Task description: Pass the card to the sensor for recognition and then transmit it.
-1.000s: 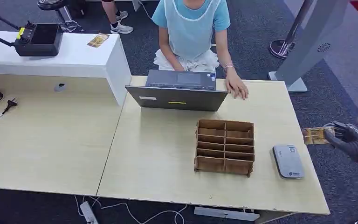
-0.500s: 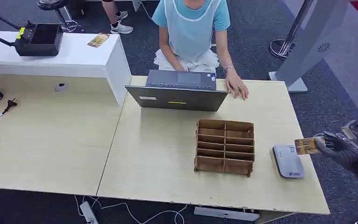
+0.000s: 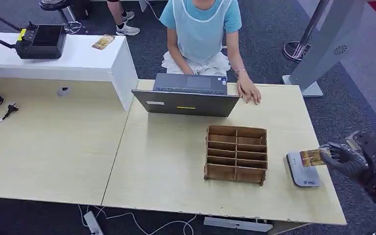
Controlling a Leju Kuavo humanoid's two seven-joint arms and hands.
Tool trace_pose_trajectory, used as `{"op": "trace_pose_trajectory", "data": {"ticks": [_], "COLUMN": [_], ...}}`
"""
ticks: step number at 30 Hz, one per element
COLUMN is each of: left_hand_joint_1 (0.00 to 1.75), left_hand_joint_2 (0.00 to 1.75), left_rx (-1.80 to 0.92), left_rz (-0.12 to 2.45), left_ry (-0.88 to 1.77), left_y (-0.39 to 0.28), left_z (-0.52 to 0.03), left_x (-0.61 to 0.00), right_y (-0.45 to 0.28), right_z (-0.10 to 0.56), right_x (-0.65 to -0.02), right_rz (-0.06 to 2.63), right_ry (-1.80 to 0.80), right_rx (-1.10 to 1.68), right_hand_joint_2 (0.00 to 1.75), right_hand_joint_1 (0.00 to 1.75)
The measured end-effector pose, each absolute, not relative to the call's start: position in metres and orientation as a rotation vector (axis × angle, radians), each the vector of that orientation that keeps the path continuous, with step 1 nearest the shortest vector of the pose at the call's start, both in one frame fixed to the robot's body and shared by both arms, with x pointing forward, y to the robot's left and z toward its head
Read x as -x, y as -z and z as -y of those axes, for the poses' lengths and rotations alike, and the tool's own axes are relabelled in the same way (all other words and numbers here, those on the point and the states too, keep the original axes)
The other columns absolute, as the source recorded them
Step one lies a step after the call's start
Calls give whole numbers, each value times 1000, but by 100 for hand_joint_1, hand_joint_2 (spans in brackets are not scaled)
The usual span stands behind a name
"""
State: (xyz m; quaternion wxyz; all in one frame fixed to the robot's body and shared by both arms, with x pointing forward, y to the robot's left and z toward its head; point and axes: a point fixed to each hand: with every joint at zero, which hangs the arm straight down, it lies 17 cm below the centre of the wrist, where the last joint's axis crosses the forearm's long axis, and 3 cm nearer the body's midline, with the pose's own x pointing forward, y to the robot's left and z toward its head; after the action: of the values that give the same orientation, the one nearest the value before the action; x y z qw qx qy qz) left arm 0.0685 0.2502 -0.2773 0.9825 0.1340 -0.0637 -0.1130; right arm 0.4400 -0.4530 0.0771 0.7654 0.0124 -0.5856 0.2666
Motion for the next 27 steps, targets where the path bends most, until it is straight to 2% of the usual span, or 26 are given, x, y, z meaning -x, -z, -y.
{"op": "trace_pose_trajectory", "data": {"ticks": [27], "left_hand_joint_1": [0], "left_hand_joint_2": [0], "left_rx": [-279], "left_rz": [126], "left_ry": [236], "left_y": [278], "left_z": [-255], "left_x": [-69], "right_y": [-55], "right_z": [447], "right_x": [-431], "right_rz": [1221], "right_ry": [-596], "right_rx": [-16], "right_hand_joint_2": [175], "right_hand_joint_1": [175]}}
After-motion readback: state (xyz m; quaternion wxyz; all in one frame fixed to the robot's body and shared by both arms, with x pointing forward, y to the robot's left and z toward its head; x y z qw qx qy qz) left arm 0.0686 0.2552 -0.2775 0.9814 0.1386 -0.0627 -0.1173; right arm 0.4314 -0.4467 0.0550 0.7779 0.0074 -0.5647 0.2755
